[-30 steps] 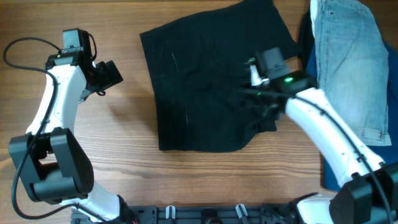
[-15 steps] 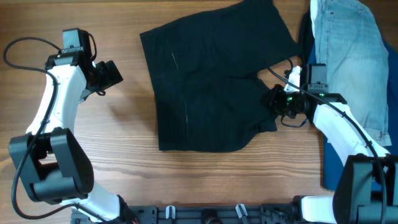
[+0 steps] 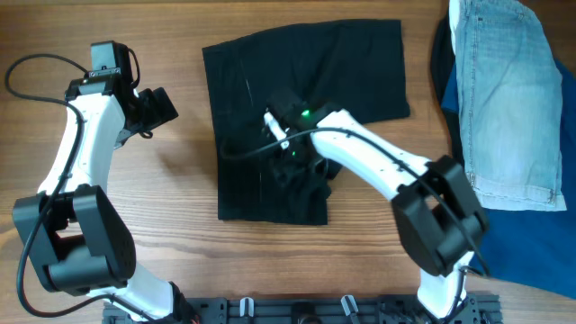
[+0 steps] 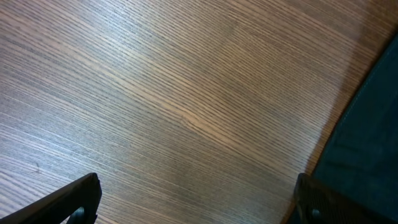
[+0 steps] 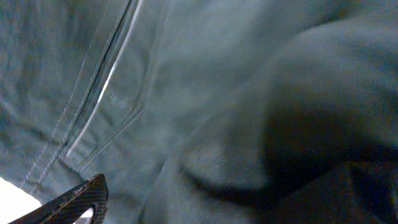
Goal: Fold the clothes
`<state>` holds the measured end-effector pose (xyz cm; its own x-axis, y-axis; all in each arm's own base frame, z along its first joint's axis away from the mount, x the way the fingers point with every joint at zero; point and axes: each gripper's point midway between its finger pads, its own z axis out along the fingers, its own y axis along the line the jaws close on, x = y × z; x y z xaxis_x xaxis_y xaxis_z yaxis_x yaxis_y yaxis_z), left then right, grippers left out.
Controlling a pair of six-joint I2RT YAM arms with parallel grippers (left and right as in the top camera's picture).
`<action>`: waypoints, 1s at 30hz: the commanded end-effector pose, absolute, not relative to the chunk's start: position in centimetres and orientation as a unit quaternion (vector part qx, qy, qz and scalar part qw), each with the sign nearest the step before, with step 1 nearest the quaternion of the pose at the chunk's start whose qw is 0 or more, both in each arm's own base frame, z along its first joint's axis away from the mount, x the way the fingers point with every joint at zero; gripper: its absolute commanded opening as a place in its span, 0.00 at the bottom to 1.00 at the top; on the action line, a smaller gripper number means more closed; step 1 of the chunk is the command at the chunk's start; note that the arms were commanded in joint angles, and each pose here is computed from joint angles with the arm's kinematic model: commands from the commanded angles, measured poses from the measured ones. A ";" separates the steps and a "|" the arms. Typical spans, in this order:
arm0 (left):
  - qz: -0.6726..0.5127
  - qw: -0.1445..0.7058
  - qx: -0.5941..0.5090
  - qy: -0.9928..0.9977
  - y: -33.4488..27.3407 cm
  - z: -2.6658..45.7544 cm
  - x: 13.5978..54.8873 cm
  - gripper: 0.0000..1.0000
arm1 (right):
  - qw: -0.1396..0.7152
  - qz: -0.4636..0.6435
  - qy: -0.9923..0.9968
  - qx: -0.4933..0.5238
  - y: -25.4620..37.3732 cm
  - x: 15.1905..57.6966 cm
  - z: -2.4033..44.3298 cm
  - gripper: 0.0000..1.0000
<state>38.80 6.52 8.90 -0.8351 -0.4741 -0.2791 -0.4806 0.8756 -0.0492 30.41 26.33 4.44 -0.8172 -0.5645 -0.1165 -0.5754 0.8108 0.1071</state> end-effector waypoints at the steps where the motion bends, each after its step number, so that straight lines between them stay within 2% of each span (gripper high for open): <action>1: 0.009 0.152 -0.250 0.956 6.4 9.6 38.8 1.00 | 0.125 0.117 0.952 -0.252 25.0 33.2 12.2 0.90; 3: 0.009 0.152 -0.250 0.956 6.4 9.6 38.8 1.00 | 0.137 0.154 0.958 -0.200 22.7 32.9 16.0 0.91; 5: 0.009 0.152 -0.250 0.956 6.4 9.6 38.9 1.00 | 0.127 0.162 0.965 -0.160 20.1 32.3 17.5 0.92; 8: 0.008 0.156 -0.250 0.956 6.4 9.6 39.0 1.00 | 0.061 0.142 0.985 -0.075 16.4 30.4 16.3 0.92; 10: 0.008 0.157 -0.250 0.955 6.4 9.6 39.1 1.00 | 0.002 0.128 0.991 -0.034 14.8 28.2 13.1 0.92; 12: 0.008 0.157 -0.250 0.955 6.4 9.6 39.1 1.00 | -0.029 0.137 0.989 -0.037 14.9 26.6 11.1 0.90; 15: 0.008 0.161 -0.250 0.955 6.4 9.7 39.3 1.00 | -0.055 0.214 0.972 -0.079 18.0 24.3 8.6 0.84; 19: 0.008 0.160 -0.250 0.955 6.4 9.7 39.2 1.00 | -0.011 0.262 0.953 -0.151 20.0 24.7 6.4 0.73; 30: 0.008 0.160 -0.250 0.955 6.4 9.7 39.2 1.00 | 0.001 0.301 0.937 -0.178 21.0 24.2 2.5 0.73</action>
